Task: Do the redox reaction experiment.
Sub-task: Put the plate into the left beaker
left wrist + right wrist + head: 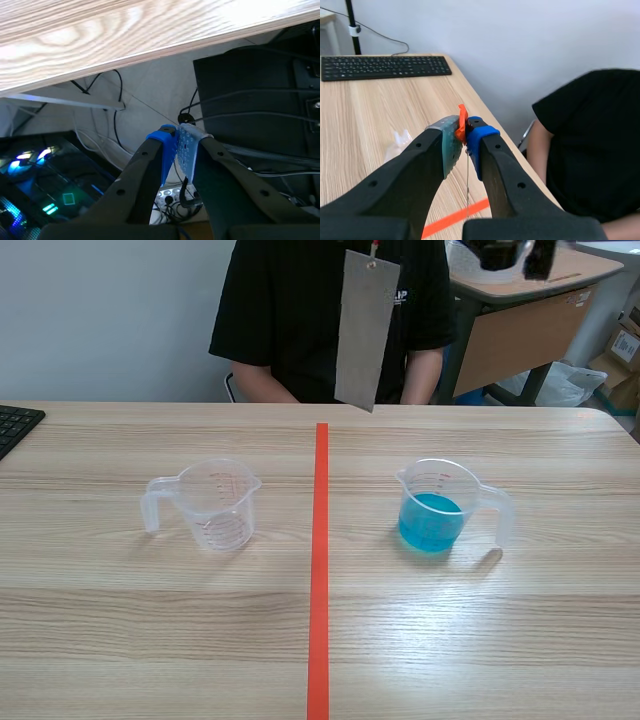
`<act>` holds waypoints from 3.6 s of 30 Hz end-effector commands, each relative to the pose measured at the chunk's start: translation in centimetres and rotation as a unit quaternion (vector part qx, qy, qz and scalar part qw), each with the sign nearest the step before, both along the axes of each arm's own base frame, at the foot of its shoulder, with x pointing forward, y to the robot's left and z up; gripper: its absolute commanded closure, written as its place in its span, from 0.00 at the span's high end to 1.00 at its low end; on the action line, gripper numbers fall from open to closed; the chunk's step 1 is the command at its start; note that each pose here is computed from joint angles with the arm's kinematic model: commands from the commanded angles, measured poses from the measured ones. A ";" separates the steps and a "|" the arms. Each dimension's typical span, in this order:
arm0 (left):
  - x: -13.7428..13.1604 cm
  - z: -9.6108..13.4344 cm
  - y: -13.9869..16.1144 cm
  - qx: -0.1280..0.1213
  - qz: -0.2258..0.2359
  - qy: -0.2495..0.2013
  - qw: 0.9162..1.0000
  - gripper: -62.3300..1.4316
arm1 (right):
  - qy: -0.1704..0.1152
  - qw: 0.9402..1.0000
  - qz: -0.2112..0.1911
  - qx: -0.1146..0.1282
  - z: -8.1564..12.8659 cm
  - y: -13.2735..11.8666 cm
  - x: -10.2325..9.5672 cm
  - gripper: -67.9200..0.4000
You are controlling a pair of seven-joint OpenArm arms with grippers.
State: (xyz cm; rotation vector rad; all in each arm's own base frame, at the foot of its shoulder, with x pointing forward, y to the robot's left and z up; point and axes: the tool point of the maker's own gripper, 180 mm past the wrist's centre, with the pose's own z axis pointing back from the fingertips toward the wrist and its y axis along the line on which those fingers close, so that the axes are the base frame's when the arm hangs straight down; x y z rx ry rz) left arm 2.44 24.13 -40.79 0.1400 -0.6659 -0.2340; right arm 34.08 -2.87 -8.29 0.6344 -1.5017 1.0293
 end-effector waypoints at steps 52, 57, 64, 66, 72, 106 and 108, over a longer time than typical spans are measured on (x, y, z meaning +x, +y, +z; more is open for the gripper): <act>0.4 0.2 -0.6 -0.008 -0.001 -0.010 1.000 0.10 | -0.029 0.994 0.103 -0.021 -2.7 14.1 -1.0 0.03; 0.4 0.2 -0.6 -0.008 -0.001 -0.010 1.000 0.10 | -0.027 0.995 0.099 -0.020 -3.4 14.5 -0.5 0.03; 0.4 0.1 -0.6 -0.009 -0.002 -0.010 1.000 0.23 | -0.018 0.995 0.099 -0.023 -4.7 15.2 -0.1 0.03; 0.4 0.1 -0.8 -0.013 -0.004 -0.009 1.000 0.26 | -0.012 0.994 0.104 -0.021 -5.2 15.4 -0.2 0.03; 0.3 0.1 -1.0 -0.017 -0.006 -0.008 1.000 0.29 | -0.002 0.993 0.111 -0.033 -7.1 15.9 -0.2 0.03; 0.0 -0.2 -2.0 -0.029 -0.011 -0.003 1.000 1.00 | 0.015 0.993 0.099 -0.070 -13.0 15.2 1.3 0.20; -0.1 -0.2 -2.2 -0.032 -0.012 -0.001 0.999 1.00 | 0.015 0.993 0.099 -0.069 -13.0 15.2 1.3 0.25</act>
